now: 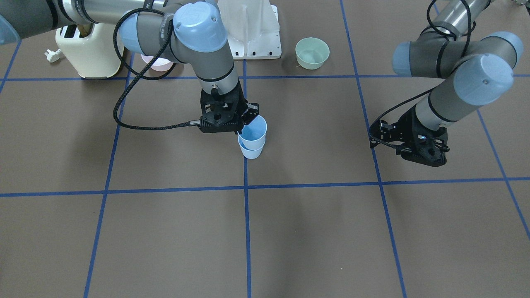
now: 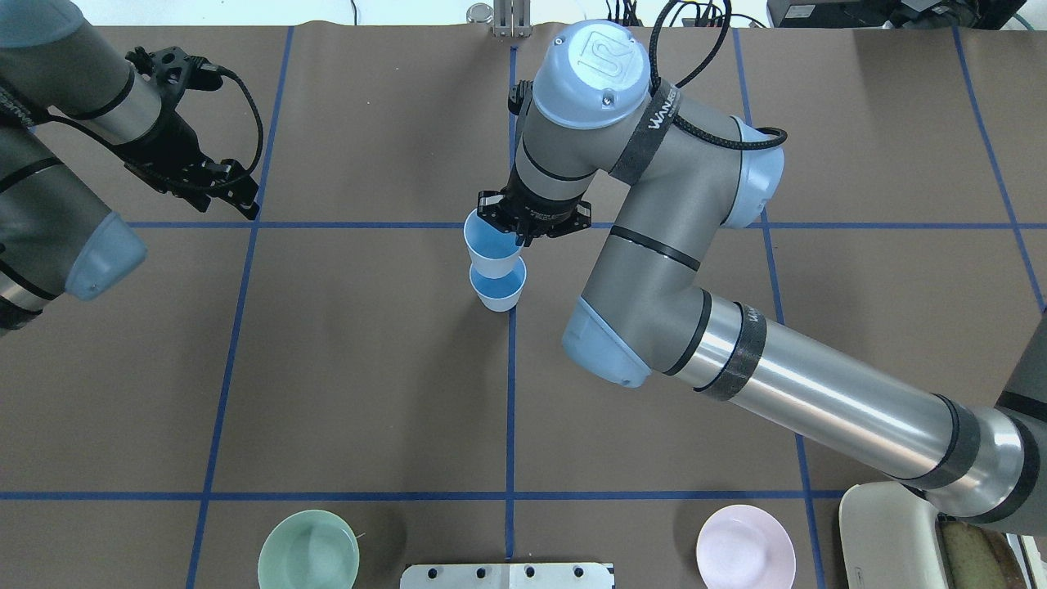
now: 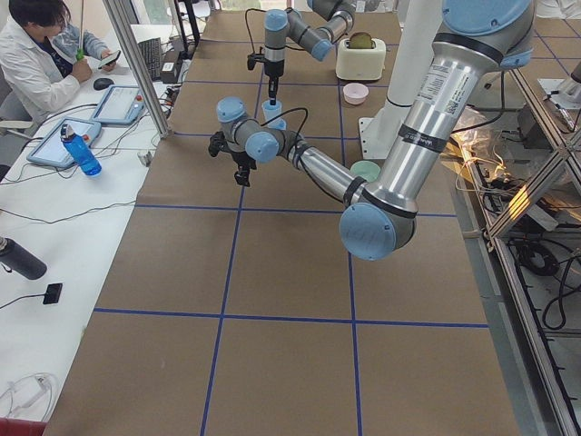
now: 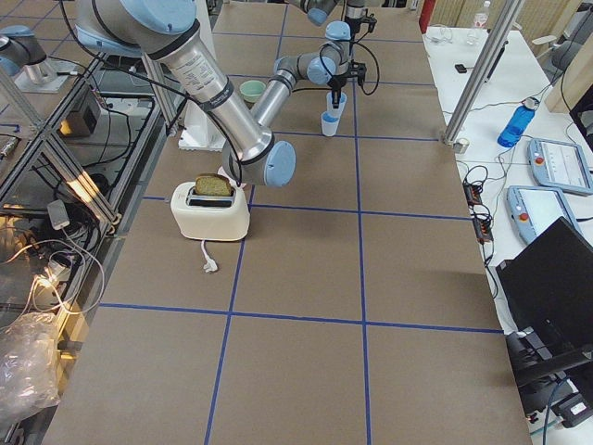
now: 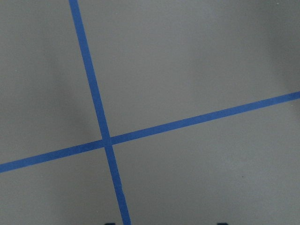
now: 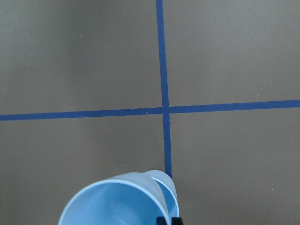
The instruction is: Stack blue cups with both arms
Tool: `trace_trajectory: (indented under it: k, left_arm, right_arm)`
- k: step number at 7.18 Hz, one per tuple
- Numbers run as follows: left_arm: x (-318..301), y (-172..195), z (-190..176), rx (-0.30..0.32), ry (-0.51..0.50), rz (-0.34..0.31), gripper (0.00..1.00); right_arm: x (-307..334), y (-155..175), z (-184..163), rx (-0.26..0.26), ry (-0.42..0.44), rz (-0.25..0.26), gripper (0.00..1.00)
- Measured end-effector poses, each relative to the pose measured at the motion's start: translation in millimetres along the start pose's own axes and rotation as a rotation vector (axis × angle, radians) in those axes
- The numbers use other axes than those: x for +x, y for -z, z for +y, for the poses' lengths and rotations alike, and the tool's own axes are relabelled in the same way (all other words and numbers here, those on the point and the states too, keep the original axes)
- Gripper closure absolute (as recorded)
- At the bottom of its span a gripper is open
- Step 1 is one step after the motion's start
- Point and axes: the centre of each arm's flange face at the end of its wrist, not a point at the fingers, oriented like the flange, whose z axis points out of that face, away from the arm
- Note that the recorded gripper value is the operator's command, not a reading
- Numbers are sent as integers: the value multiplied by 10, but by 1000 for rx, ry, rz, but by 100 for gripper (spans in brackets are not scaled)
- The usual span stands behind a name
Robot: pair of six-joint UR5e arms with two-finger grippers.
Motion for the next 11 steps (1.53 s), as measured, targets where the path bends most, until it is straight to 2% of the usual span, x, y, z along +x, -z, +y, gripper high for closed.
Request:
trace_trajectory:
  k: [5,6,7,8,9,11]
  left_arm:
    - [-13,-7,7,-1,1,-1,22]
    - [-15,-8,8,-1,2,-1,22]
    - [-16,-8,9,-2,2,-1,22]
    - [-18,-10,10,-2,3,-1,22]
    - [-22,-11,12,-2,4,-1,22]
    - [-24,-13,13,-2,4,-2,22]
  right_arm:
    - [12,-57,59,-6,3,6,90]
    - [4,-73,75,-8,5,7,87]
    - [2,-81,80,-9,7,7,60]
    - [12,-93,83,-10,12,9,28]
    - [28,-107,86,-12,17,10,0]
    - [55,-121,83,-7,25,1,0]
